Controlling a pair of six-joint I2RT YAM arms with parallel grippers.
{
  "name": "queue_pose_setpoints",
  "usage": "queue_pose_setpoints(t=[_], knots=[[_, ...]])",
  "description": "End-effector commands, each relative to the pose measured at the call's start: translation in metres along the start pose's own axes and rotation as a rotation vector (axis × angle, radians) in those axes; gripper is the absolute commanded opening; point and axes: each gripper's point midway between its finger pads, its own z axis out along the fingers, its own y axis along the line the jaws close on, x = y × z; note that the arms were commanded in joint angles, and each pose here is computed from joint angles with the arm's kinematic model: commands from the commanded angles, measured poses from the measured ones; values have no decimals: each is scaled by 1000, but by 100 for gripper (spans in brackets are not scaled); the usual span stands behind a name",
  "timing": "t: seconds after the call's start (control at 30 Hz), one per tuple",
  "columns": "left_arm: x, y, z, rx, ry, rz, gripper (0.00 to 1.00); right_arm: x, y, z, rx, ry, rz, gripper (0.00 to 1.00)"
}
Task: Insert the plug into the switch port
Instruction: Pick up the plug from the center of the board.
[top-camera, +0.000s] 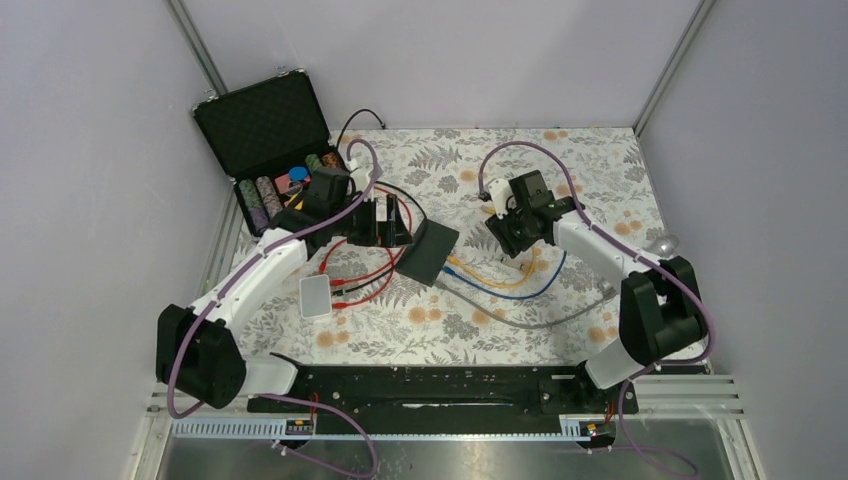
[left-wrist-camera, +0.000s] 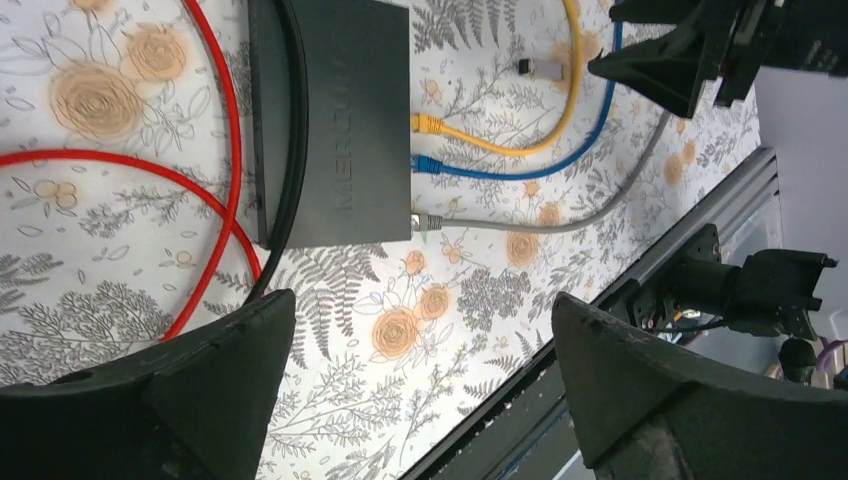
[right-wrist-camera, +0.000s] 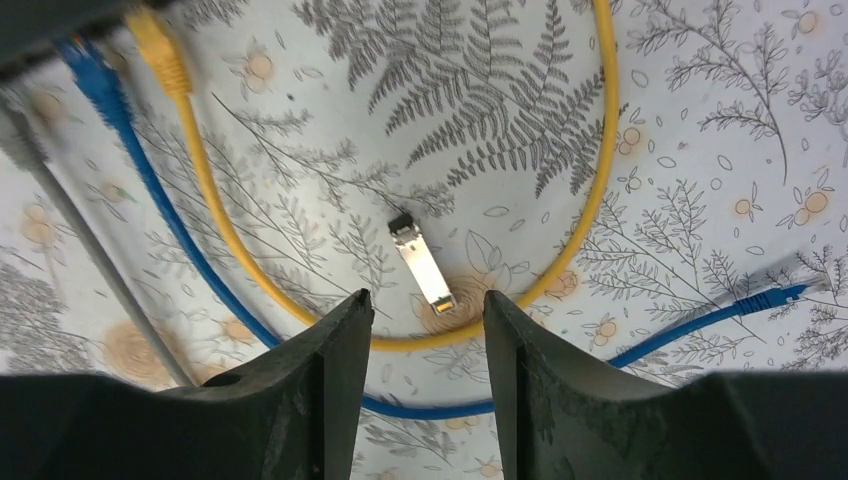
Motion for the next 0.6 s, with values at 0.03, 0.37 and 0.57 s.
queue_pose_setpoints(t=[0.03, 0.37, 0.57], knots=[[11, -2, -2, 46, 8, -23, 99, 10, -2, 5, -114, 61, -135, 52], [9, 29, -15, 33, -99, -153, 99, 31, 0, 32, -212, 190, -234, 50], [13, 39, -12, 5, -84, -175, 99, 32, -5, 47, -223, 233, -241, 48]])
